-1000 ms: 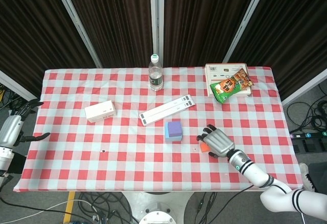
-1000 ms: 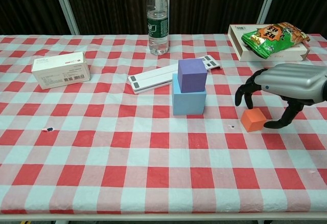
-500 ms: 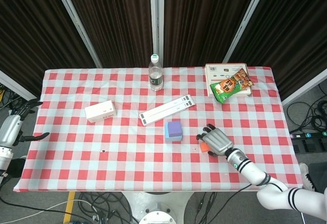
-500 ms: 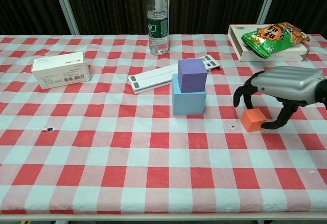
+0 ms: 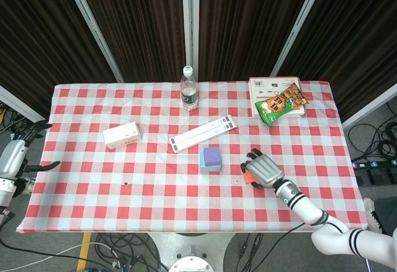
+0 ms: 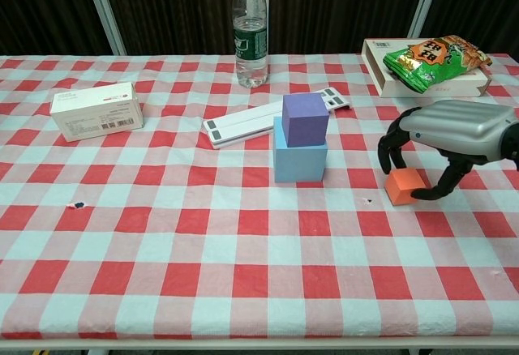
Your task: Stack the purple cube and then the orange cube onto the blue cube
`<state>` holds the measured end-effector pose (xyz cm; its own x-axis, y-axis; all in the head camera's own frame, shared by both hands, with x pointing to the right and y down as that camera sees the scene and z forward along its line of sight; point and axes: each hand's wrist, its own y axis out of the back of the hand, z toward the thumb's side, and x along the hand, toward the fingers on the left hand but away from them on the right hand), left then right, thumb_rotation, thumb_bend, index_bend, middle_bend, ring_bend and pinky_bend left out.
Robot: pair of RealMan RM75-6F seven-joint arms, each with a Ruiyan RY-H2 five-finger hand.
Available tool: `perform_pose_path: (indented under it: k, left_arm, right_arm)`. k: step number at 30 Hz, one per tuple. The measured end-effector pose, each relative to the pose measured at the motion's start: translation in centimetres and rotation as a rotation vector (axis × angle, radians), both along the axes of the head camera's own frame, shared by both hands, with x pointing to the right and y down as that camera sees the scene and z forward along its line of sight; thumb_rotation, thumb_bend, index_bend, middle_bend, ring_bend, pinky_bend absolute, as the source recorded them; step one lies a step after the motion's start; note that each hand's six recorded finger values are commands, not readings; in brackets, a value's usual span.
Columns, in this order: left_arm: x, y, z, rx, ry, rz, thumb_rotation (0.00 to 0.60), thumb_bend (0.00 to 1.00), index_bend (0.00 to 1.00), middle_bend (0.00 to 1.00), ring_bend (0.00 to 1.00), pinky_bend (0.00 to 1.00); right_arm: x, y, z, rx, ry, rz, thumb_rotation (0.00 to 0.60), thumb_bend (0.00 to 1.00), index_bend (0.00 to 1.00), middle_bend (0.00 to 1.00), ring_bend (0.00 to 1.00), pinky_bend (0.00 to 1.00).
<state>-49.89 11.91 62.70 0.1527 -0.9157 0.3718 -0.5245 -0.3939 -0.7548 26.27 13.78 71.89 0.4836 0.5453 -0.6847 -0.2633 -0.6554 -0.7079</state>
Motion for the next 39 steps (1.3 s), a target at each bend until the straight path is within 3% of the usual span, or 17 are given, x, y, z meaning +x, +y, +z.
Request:
perform_pose_path:
  k: [9,17,22,29,39]
  left_arm:
    - [0.3,-0.1,-0.1,-0.001,0.003,0.009,0.6,0.08,0.24,0.22,0.16,0.29]
    - [0.9,-0.3,-0.2,0.006,0.019,0.019,0.6,0.08,0.24,0.22,0.16,0.29]
    - [1.2,-0.4,-0.4,0.01,0.03,0.026,0.6,0.08,0.24,0.22,0.16,0.29]
    - [1.4,-0.4,-0.4,0.004,0.046,0.03,0.6,0.08,0.24,0.22,0.16,0.29]
    - [0.7,-0.4,-0.3,-0.004,0.053,0.015,0.6,0.08,0.24,0.22,0.16,0.29]
  right_arm:
    - [0.1,-2.0,-3.4,0.07,-0.036,0.011,0.6,0.18,0.43,0.49,0.18,0.12]
    - [-2.9,-5.5,-9.9,0.165,-0.103,0.019,0.6,0.18,0.43,0.49,0.2,0.12]
    - [-5.5,-7.8,-12.8,0.21,-0.116,0.06,0.6,0.2,0.44,0.5,0.21,0.12]
    - [-9.2,-9.3,-14.0,0.244,-0.059,0.13,0.6,0.21,0.45,0.5,0.21,0.12]
    - [-15.2,-7.1,-12.3,0.143,-0.014,0.205,0.6,0.21,0.45,0.5,0.21,0.12]
